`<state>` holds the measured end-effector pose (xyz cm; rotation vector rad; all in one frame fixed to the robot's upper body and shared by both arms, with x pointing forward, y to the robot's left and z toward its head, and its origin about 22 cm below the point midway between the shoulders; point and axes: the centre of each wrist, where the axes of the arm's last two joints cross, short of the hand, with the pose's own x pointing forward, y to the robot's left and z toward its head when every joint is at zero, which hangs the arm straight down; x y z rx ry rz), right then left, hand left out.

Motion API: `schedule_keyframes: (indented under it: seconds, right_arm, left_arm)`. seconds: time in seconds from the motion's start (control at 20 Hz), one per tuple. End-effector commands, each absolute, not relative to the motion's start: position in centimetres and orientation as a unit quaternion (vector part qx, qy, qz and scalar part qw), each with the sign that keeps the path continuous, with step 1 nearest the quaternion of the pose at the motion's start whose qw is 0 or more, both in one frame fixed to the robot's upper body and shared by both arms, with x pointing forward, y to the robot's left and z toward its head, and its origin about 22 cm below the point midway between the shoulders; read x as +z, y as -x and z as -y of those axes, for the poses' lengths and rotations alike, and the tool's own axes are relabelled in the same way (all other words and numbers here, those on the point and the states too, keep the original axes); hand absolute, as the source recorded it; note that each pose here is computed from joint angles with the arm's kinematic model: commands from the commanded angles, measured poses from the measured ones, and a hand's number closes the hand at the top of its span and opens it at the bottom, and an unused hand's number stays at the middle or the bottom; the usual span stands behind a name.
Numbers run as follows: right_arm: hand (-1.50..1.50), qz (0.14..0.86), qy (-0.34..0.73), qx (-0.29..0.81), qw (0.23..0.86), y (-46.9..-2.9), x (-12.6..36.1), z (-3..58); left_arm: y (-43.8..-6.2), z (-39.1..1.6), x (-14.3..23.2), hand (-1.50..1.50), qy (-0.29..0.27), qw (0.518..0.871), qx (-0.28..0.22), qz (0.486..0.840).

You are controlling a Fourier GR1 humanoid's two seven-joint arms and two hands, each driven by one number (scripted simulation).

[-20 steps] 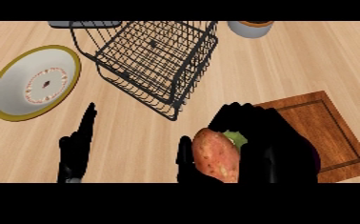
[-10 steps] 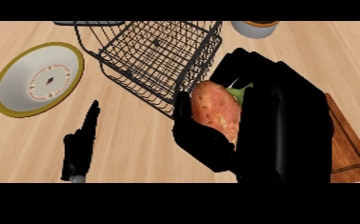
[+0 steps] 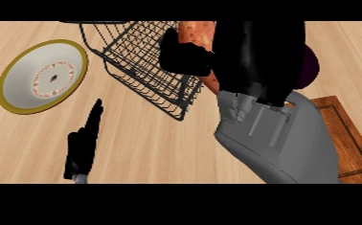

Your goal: Pick the sweet potato from the cutting board and place it in the tiered basket

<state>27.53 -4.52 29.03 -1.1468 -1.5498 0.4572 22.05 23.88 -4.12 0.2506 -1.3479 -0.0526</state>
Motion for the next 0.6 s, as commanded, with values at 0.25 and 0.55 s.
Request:
schedule_keyframes:
  seconds: [0.25, 0.55]
  right_arm:
    - [1.5, 0.586, 0.483, 0.203, 0.618, -32.9, 28.0, 1.7]
    - [1.5, 0.549, 0.508, 0.209, 0.629, -36.5, 26.5, 0.4]
  left_arm:
    - [-20.2, -23.6, -5.3, 0.0, -0.111, 0.791, -0.019, 0.601]
    - [-21.2, -23.2, -6.6, 0.0, -0.104, 0.788, -0.028, 0.607]
